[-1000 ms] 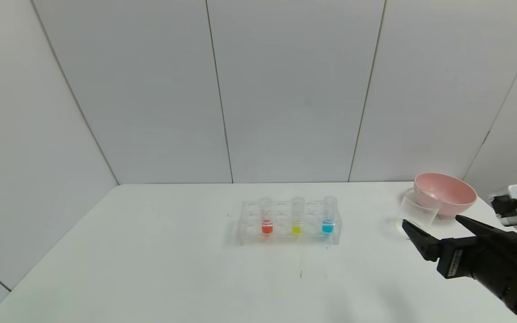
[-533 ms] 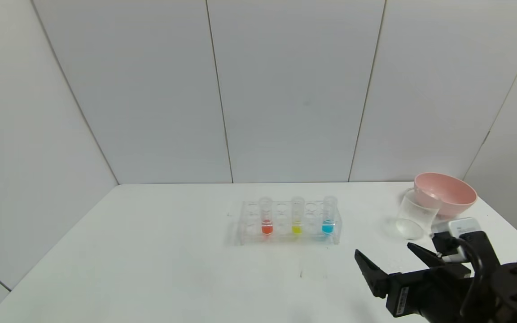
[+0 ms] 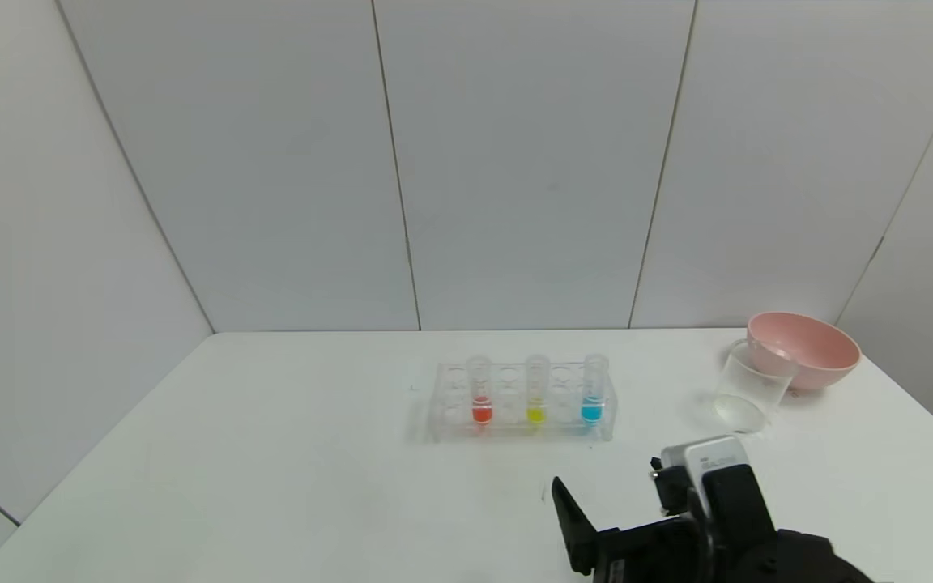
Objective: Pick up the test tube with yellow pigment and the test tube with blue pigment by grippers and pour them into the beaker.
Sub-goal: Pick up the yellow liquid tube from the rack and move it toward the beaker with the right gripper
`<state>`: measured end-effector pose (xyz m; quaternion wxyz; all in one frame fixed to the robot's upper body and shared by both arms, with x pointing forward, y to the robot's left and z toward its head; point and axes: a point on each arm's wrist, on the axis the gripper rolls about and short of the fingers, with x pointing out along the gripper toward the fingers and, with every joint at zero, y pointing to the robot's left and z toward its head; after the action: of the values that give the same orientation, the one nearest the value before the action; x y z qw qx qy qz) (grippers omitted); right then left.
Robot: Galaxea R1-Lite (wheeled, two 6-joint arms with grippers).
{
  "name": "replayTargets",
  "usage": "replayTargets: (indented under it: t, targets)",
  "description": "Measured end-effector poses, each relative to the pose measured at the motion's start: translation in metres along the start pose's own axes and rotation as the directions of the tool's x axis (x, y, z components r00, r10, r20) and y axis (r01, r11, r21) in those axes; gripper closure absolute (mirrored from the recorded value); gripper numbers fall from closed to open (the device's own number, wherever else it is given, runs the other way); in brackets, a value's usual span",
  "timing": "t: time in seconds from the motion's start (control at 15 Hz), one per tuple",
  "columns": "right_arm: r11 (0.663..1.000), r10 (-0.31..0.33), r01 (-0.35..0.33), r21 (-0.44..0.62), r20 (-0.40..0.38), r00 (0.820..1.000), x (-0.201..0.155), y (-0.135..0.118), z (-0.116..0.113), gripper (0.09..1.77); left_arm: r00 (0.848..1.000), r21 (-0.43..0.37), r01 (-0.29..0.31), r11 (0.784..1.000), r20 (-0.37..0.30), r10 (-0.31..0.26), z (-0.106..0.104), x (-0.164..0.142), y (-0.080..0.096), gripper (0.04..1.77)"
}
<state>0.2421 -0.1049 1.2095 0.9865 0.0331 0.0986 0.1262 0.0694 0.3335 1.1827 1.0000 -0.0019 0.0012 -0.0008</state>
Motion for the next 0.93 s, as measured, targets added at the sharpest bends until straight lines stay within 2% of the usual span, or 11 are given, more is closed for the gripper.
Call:
replayTargets:
  t: [0.27, 0.47, 0.93]
  targets:
    - [1.0, 0.003, -0.003, -0.01, -0.001, 1.0, 0.017, 0.022, -0.005, 0.15, 1.0, 0.0, 0.0, 1.0, 0.0, 0.0, 0.0, 0.0, 0.0, 0.05]
    - [0.999, -0.049, 0.049, -0.022, -0.003, 0.999, 0.033, 0.032, -0.004, 0.15, 1.0, 0.0, 0.0, 1.0, 0.0, 0.0, 0.0, 0.0, 0.0, 0.05]
    - [0.995, -0.103, 0.103, -0.007, 0.014, 0.995, 0.068, 0.052, 0.002, 0.15, 1.0, 0.0, 0.0, 1.0, 0.0, 0.0, 0.0, 0.0, 0.0, 0.05]
